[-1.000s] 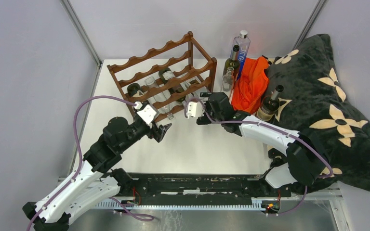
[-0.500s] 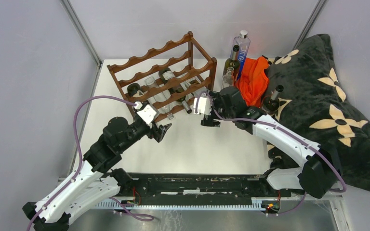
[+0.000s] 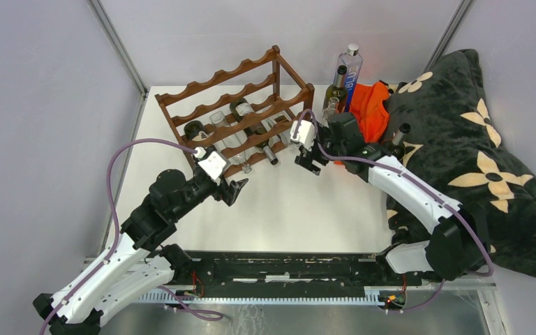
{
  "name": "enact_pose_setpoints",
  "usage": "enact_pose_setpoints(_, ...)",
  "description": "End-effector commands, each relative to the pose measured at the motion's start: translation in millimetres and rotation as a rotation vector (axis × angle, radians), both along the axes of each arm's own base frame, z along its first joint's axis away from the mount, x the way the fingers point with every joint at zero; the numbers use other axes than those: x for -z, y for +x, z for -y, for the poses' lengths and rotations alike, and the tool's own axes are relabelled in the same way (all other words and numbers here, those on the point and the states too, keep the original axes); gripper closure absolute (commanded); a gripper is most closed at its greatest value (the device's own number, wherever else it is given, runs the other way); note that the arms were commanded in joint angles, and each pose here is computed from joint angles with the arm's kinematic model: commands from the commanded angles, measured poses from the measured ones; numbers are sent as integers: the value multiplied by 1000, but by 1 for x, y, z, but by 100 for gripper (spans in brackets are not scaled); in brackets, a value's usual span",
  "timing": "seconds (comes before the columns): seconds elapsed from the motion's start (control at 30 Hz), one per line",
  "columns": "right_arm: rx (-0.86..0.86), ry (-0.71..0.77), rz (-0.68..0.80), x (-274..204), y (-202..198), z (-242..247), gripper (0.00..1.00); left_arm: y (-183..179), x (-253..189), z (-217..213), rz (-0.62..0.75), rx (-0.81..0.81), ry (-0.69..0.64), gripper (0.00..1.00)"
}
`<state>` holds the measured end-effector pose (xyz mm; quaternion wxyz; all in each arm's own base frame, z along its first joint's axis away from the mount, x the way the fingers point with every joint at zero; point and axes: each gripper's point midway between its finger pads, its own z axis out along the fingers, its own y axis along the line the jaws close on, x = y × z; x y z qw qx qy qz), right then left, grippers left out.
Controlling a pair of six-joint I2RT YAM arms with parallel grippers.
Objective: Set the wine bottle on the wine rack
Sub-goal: Place the wine bottle in the wine rack.
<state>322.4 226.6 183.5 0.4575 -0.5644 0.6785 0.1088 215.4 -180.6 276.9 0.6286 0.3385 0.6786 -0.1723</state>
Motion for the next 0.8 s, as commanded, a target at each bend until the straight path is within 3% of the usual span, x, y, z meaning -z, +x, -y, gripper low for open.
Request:
enact_pose_setpoints(0.0,114,84,-9,-25,29,-11,16,3,-15,2,34,-2,-52,0)
enact_pose_setpoints(0.2,268,40,-40,-1,54,-3,34,4,-14,2,34,-8,-51,0)
enact_pose_setpoints(0.77,354,-49,-113,54,68,4,39,2,-15,3,37,8,-53,0)
